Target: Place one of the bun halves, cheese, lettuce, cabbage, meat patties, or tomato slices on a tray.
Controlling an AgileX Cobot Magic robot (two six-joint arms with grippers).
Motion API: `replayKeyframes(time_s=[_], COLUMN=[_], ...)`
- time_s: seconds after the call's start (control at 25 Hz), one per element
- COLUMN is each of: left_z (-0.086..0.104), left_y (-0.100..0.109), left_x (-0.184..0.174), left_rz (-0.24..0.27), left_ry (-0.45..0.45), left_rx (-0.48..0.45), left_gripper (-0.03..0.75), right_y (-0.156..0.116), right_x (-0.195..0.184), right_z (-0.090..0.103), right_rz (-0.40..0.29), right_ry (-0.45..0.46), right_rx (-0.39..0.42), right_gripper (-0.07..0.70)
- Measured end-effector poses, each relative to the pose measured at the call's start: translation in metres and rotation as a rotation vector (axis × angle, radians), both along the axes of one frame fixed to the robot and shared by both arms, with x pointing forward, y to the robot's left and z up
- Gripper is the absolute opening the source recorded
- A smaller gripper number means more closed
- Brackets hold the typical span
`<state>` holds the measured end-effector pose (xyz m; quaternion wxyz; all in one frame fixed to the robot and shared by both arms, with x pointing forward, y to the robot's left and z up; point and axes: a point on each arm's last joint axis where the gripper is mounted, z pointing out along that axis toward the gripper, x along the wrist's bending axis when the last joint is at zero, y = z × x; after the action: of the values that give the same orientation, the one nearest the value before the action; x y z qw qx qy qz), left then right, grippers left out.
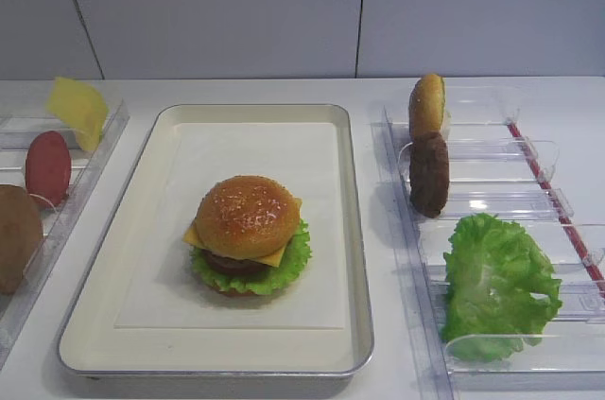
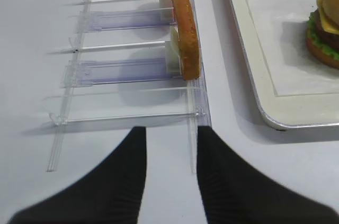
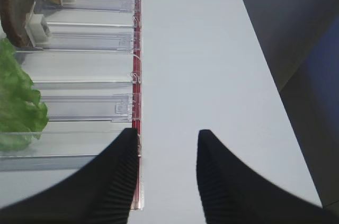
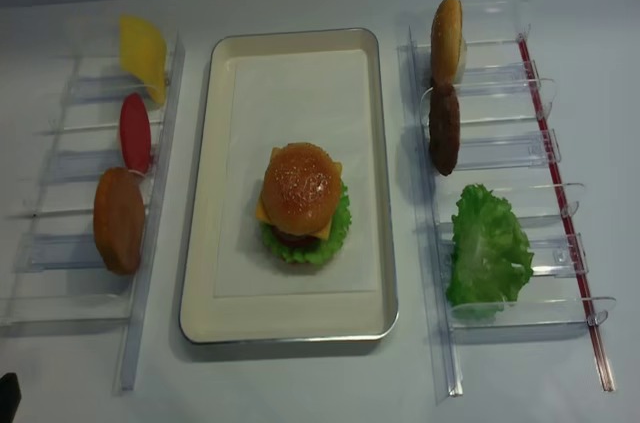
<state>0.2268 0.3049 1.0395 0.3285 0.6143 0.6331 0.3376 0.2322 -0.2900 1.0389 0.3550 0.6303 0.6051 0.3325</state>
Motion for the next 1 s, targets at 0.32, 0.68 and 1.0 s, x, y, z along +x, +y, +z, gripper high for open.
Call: replayKeyframes(time_s=[0.32, 0.68, 1.0], left_z=[0.0, 0.0, 0.0], left_y=[0.0, 0.0, 0.0], left_x=[0.0, 0.0, 0.0], left_rz=[0.0, 0.0, 0.0], left_ry=[0.0, 0.0, 0.0], left_rx=[0.0, 0.0, 0.0], left_gripper=[0.216, 0.216, 0.216], right_y=[0.0, 0.0, 0.0], right_x=[0.0, 0.0, 0.0], right_z=[0.0, 0.0, 0.0], right_rz=[0.0, 0.0, 0.0], right_ry=[0.0, 0.0, 0.0], right_rx=[0.0, 0.0, 0.0], right_gripper=[0.274, 0.274, 0.274])
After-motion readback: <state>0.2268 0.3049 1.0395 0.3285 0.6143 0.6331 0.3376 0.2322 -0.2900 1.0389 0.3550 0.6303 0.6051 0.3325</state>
